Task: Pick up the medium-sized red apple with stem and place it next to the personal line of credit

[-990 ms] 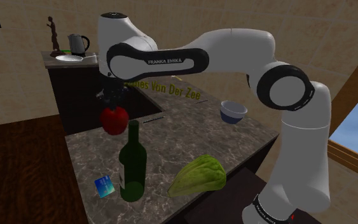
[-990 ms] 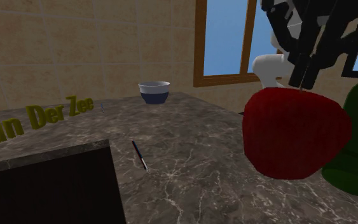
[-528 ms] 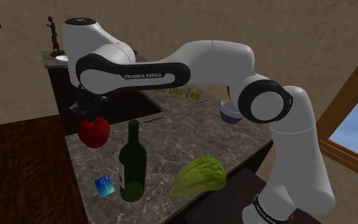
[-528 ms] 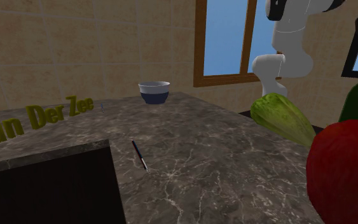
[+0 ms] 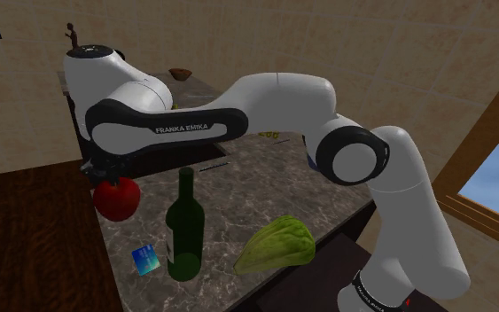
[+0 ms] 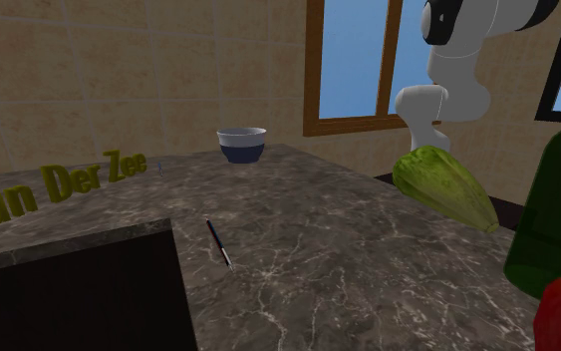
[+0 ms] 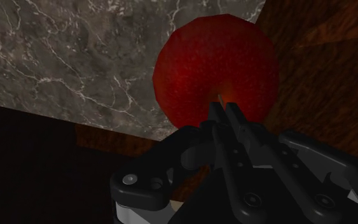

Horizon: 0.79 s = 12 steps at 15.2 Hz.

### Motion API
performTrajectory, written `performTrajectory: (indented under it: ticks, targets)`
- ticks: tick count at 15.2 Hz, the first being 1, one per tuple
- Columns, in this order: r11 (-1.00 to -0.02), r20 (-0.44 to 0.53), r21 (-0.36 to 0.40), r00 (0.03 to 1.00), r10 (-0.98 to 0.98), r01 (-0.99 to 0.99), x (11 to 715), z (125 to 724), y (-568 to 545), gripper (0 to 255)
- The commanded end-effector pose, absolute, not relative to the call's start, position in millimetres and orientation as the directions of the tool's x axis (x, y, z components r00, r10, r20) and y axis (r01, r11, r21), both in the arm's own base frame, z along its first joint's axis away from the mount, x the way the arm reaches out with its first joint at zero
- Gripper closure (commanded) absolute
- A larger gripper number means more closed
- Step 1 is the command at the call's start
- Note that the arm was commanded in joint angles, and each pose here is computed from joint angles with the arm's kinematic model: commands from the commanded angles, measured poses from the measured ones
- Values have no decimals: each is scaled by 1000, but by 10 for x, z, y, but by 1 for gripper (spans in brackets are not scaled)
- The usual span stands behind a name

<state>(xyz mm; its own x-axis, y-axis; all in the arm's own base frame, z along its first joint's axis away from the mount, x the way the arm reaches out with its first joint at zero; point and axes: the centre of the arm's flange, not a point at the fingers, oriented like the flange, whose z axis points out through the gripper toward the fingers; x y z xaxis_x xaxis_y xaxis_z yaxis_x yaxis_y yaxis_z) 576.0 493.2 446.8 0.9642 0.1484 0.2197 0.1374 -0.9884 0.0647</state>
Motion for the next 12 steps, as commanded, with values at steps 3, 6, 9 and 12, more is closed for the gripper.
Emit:
performTrajectory:
  ticks: [3,6,9,12]
  targets:
    - [-988,220,64,964,148,137,5766,4255,4938,255]
    - [-988,220,64,964,148,137,5766,4135,4938,255]
    - [-988,220,64,964,148,137,5766,4135,4938,255]
    - [-988,220,64,964,148,137,5766,4135,4938,255]
